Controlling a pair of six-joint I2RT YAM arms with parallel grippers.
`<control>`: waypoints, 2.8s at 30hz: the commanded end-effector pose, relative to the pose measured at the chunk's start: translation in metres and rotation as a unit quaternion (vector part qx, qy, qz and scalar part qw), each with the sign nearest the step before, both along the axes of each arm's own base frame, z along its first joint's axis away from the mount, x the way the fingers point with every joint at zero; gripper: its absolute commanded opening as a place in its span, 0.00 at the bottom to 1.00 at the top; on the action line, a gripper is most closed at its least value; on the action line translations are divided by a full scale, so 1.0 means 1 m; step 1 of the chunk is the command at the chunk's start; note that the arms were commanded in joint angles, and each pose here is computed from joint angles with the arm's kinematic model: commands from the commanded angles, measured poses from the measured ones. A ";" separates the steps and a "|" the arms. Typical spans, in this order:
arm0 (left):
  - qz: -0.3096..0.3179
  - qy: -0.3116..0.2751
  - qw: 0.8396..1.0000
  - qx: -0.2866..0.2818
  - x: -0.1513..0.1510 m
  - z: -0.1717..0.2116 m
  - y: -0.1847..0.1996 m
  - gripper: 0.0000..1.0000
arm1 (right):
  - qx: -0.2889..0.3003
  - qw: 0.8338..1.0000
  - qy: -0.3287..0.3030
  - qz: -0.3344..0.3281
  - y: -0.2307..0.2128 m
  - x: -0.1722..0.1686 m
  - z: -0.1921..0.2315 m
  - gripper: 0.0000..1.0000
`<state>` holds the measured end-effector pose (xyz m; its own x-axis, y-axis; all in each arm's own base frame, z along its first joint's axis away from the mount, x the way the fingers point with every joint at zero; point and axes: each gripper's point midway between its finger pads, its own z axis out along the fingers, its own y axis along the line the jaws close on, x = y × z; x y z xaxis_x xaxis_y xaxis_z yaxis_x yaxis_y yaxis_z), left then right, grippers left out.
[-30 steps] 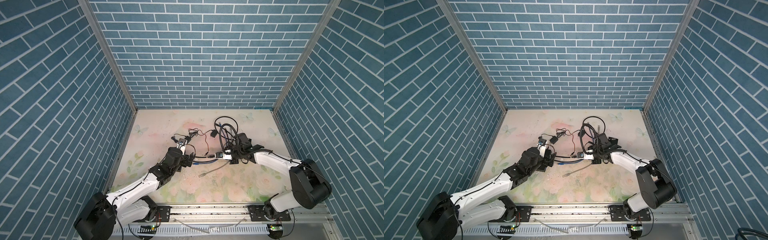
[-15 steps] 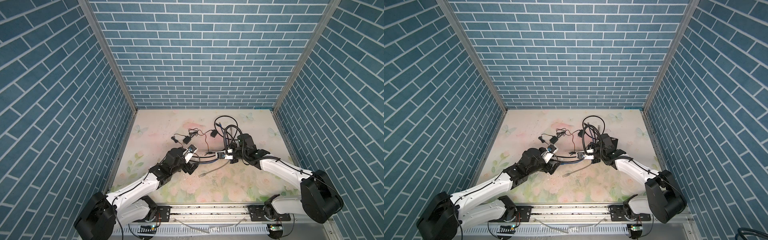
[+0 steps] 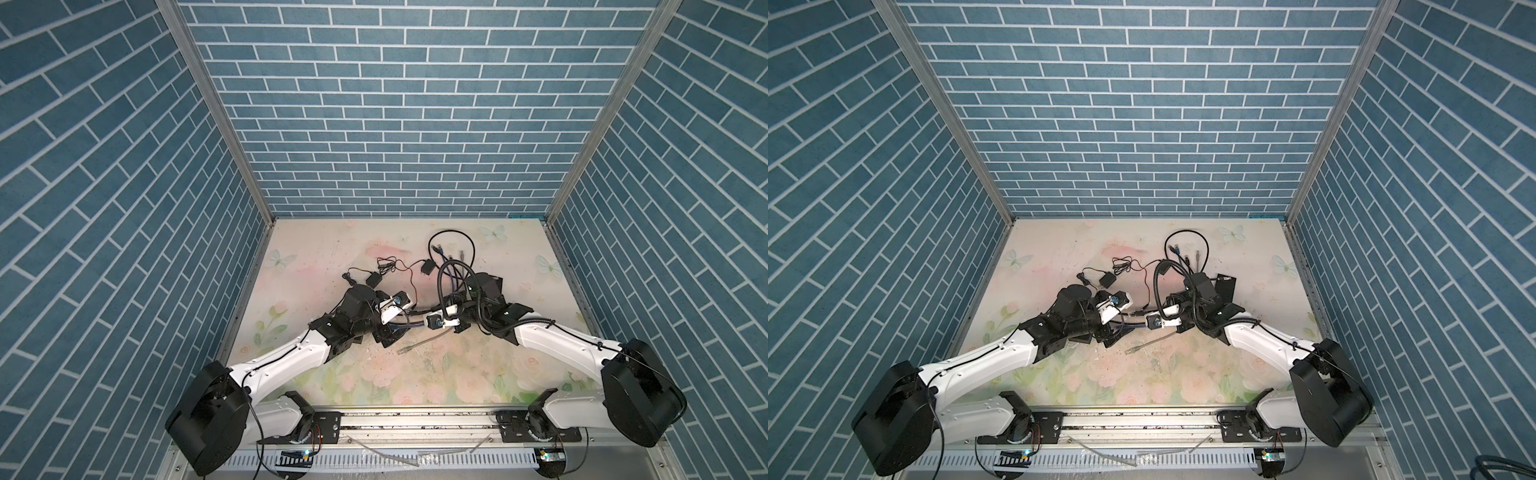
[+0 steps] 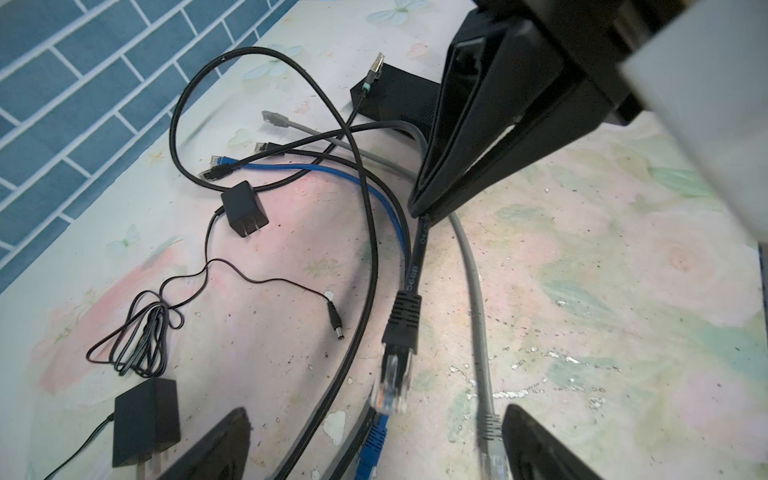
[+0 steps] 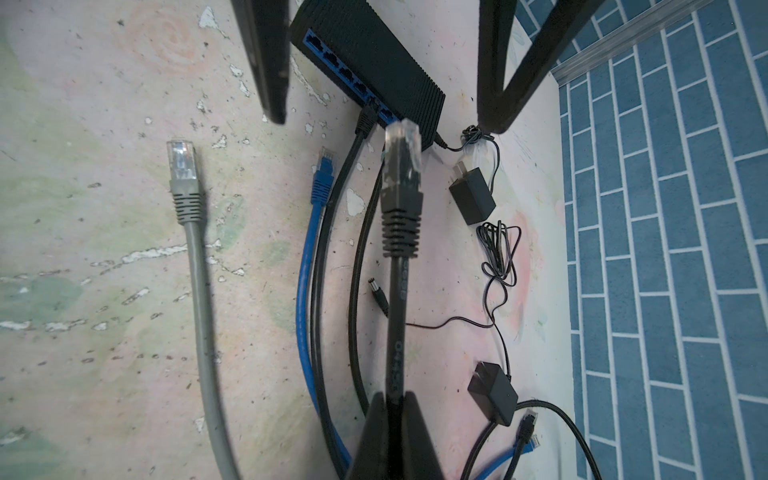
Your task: Insert the plug into the switch port
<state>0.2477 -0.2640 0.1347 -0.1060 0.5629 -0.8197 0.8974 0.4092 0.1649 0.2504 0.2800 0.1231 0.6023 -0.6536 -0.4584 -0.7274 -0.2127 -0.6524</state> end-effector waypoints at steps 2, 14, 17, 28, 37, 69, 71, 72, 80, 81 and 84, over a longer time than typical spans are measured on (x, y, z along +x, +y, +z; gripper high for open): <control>-0.037 -0.007 0.999 -0.002 -0.002 0.009 -0.011 0.84 | 0.002 0.999 -0.031 0.021 0.002 -0.005 0.005 0.00; -0.045 0.027 0.998 0.021 0.003 -0.005 -0.018 0.56 | 0.016 0.999 -0.042 0.029 0.005 -0.009 0.011 0.00; -0.044 0.034 0.998 0.024 0.005 -0.007 -0.020 0.48 | 0.018 0.998 -0.043 0.030 0.005 -0.010 0.013 0.00; -0.052 0.035 0.998 0.031 0.005 -0.012 -0.022 0.28 | 0.017 0.999 -0.042 0.031 0.006 -0.009 0.012 0.00; -0.045 0.039 0.997 0.043 0.007 -0.020 -0.019 0.15 | 0.035 0.999 -0.008 0.019 0.011 -0.010 0.013 0.01; -0.034 -0.019 0.999 0.004 -0.005 0.000 -0.007 0.16 | 0.222 0.952 0.176 0.117 0.055 -0.019 0.058 0.31; -0.033 -0.021 0.999 0.005 -0.005 -0.001 -0.006 0.16 | 0.228 0.950 0.176 0.119 0.056 -0.018 0.059 0.31; -0.032 -0.020 0.999 0.007 -0.005 -0.003 -0.005 0.16 | 0.230 0.949 0.175 0.122 0.057 -0.018 0.061 0.31; -0.033 -0.025 0.999 0.005 -0.006 -0.002 -0.005 0.16 | 0.235 0.947 0.179 0.127 0.060 -0.016 0.062 0.32; -0.033 -0.029 0.999 0.004 -0.006 0.000 -0.004 0.16 | 0.234 0.946 0.183 0.129 0.060 -0.017 0.062 0.32; -0.031 -0.037 0.999 0.002 -0.005 0.003 -0.004 0.16 | 0.225 0.944 0.202 0.132 0.061 -0.019 0.054 0.32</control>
